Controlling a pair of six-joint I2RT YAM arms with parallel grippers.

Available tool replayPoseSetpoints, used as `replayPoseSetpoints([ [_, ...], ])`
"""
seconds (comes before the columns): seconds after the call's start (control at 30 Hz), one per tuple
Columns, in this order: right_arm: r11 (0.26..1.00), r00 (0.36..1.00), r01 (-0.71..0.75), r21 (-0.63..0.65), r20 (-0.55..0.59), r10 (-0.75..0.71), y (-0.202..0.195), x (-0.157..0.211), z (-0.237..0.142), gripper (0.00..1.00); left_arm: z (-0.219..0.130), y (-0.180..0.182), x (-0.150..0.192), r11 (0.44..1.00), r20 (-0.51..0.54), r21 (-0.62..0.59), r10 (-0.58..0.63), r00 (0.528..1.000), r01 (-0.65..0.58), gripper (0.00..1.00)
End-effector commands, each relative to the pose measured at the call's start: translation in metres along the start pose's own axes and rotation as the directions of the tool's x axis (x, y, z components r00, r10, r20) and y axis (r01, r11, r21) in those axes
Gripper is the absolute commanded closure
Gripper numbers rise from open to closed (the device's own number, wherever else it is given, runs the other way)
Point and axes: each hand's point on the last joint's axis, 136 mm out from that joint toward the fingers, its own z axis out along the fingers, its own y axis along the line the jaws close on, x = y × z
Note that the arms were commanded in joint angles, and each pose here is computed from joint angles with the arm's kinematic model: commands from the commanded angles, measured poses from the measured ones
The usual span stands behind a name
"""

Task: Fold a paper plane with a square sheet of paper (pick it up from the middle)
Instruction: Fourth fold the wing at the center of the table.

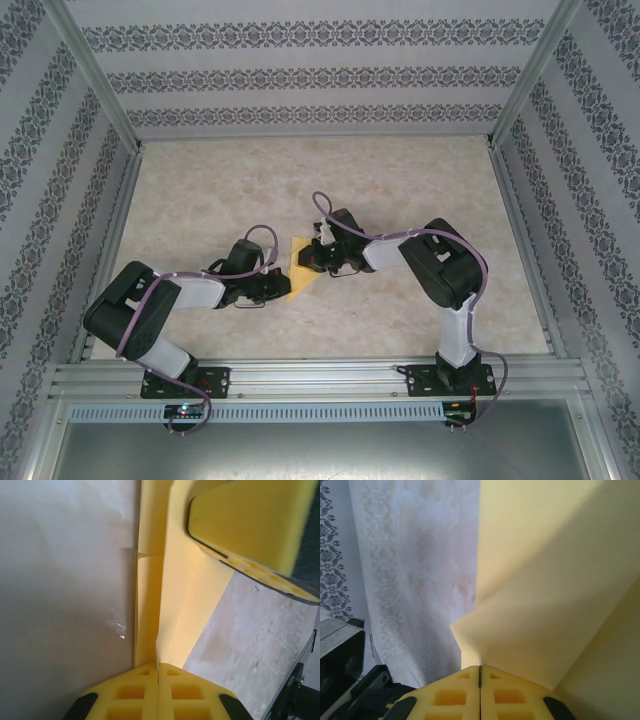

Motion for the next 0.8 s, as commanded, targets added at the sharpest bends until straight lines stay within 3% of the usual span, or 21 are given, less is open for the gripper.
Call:
replayPoseSetpoints([
  [0.0,0.999,0.999,0.043,-0.020,0.003,-0.043,0.018,0.001,-0.003,0.93,-0.003,0.030,0.027,0.996,-0.078,-0.083,-0.051,0.996,0.044,1.00],
  [0.63,0.998,0.999,-0.043,0.042,-0.027,0.044,-0.020,0.004,0.015,0.94,-0.001,0.034,0.029,0.990,-0.068,-0.082,-0.123,0.990,0.117,1.00],
  [0.7,0.997,0.998,-0.050,0.062,-0.021,0.051,-0.025,0.005,0.013,0.95,-0.003,0.031,0.029,0.990,-0.075,-0.079,-0.119,0.990,0.113,0.97],
  [0.77,0.996,0.998,-0.049,0.072,-0.023,0.051,-0.027,0.007,0.012,0.95,-0.006,0.026,0.028,0.992,-0.082,-0.069,-0.108,0.991,0.102,0.88],
])
